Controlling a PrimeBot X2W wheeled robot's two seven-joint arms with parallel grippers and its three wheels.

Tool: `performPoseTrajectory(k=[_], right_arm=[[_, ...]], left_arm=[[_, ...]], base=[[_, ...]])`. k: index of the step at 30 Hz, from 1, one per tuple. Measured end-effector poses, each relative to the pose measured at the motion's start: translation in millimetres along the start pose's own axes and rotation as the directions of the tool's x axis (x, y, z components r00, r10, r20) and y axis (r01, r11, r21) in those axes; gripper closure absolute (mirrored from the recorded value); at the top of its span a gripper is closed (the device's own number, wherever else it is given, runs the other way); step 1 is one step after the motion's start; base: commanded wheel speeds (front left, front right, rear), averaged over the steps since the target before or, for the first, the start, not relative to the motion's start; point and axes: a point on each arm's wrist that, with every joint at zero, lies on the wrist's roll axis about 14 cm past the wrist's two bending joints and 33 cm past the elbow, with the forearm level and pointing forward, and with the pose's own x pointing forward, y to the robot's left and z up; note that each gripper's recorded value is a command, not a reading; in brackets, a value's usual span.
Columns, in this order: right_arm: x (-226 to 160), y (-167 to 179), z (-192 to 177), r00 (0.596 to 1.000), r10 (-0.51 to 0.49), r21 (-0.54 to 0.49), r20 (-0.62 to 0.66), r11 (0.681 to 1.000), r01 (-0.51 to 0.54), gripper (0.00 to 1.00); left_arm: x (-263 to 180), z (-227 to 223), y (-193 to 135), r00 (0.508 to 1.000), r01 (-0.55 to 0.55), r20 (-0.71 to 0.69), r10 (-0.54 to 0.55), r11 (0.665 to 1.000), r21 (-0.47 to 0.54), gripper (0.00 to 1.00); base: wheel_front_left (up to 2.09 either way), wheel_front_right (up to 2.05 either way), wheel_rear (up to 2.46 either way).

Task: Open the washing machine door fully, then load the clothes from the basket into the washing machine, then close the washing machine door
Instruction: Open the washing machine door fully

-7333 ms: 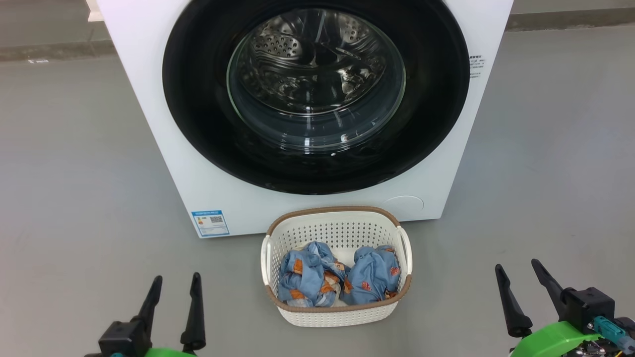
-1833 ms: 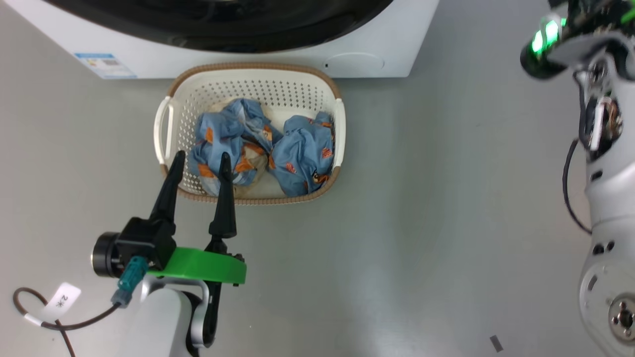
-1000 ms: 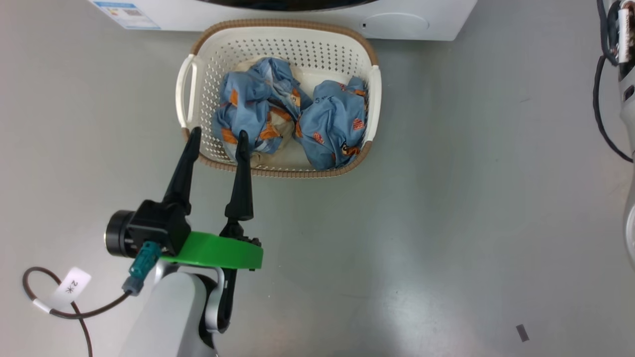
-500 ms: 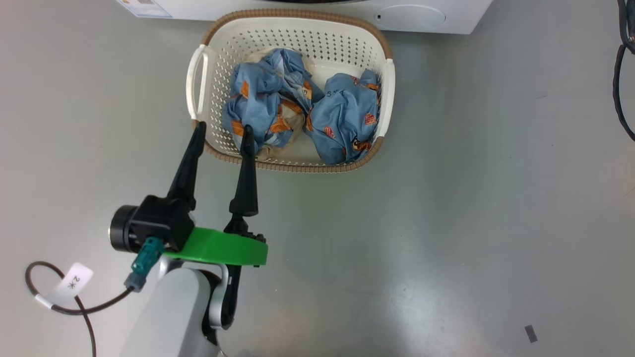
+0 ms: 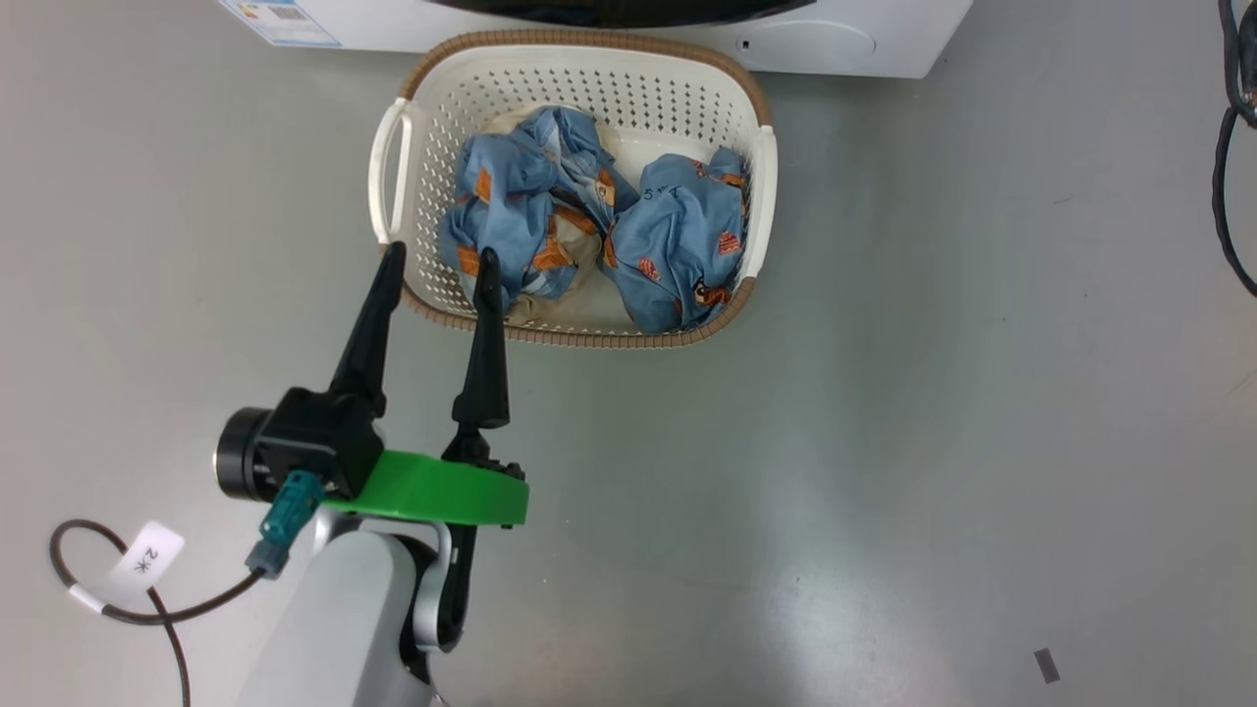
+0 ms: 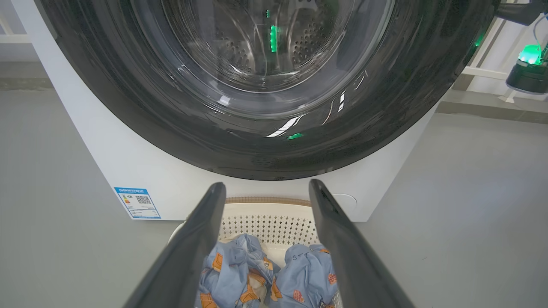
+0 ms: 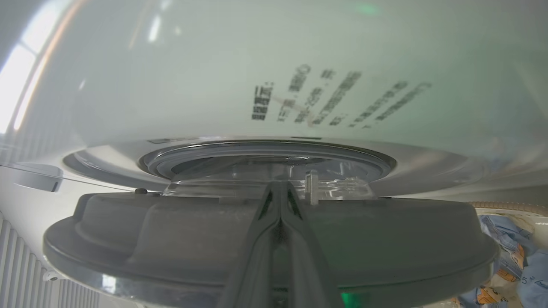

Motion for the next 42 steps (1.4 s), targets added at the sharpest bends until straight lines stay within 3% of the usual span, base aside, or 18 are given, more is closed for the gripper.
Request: performPoseTrajectory(k=[16, 42], right_arm=[[-20, -11, -31, 0.992, -0.008, -0.038, -0.128, 0.999, 0.003, 1.00], [-68, -6, -142, 0.921, -0.012, -0.105, -0.390, 0.994, -0.032, 1.00]], left_arm=[[-1, 12, -2, 1.000, 0.000, 0.030, 0.000, 1.000, -0.002, 0.00], [-34, 36, -5, 0.998, -0.004, 0.063, 0.005, 1.000, -0.010, 0.00]], base=[[0.00, 0.00, 0.00], [0.00, 0.00, 0.00]])
